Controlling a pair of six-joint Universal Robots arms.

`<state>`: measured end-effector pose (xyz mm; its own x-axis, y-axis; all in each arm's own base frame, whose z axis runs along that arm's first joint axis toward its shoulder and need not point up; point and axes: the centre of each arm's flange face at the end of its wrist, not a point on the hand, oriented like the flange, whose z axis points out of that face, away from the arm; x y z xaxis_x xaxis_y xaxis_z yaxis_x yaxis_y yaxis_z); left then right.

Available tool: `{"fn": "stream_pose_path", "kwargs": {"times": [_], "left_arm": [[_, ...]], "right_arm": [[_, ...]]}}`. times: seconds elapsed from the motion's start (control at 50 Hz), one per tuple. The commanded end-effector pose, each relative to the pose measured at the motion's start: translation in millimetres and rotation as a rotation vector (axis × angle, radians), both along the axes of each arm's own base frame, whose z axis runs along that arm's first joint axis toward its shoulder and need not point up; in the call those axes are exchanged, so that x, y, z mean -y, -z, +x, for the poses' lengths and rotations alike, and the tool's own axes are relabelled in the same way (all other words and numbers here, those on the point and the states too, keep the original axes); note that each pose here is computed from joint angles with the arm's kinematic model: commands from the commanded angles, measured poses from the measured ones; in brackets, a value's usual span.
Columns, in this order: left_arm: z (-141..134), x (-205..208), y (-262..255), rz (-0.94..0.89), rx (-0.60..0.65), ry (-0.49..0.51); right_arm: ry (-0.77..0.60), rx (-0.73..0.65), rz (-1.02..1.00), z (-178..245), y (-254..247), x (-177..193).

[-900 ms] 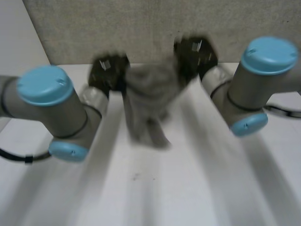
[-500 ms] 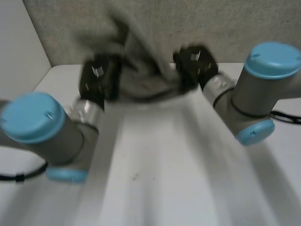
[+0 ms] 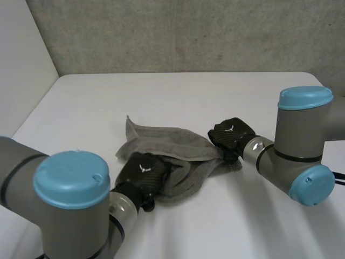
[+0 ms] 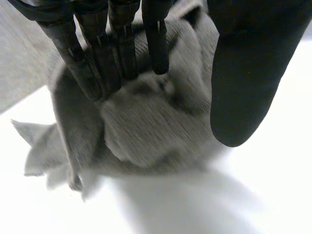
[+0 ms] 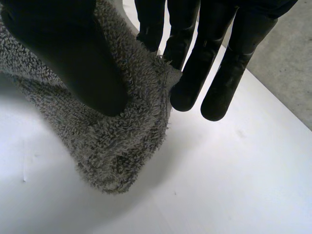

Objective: Fold the towel.

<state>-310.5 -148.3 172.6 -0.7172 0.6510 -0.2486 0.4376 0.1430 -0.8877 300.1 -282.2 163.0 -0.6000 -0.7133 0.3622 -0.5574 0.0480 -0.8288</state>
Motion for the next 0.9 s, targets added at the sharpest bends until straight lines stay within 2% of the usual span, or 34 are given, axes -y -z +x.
{"fn": "stream_pose_path", "kwargs": {"times": [0.02,0.2,0.3,0.56,0.76,0.9], "left_arm": [[11.1,23.1,-22.2,-0.058,-0.05,-0.075],[25.2,33.9,-48.6,-0.115,-0.104,-0.129],[26.0,36.0,-56.1,-0.134,-0.122,-0.131],[14.3,46.4,-74.6,-0.158,-0.218,-0.13],[-4.4,74.0,-38.9,-0.096,-0.172,-0.138],[-7.5,88.9,-17.6,-0.063,-0.142,-0.152]], "right_arm": [[0.074,-0.005,-0.016,-18.6,-5.5,18.0],[0.115,0.033,-0.067,-27.6,-32.6,20.9],[0.14,0.102,-0.034,-30.3,-43.8,12.9],[0.272,0.181,0.114,-62.4,-28.6,6.9],[0.312,0.331,0.239,-79.7,-10.8,-8.8],[0.324,0.412,0.282,-79.2,8.5,-19.3]]}}
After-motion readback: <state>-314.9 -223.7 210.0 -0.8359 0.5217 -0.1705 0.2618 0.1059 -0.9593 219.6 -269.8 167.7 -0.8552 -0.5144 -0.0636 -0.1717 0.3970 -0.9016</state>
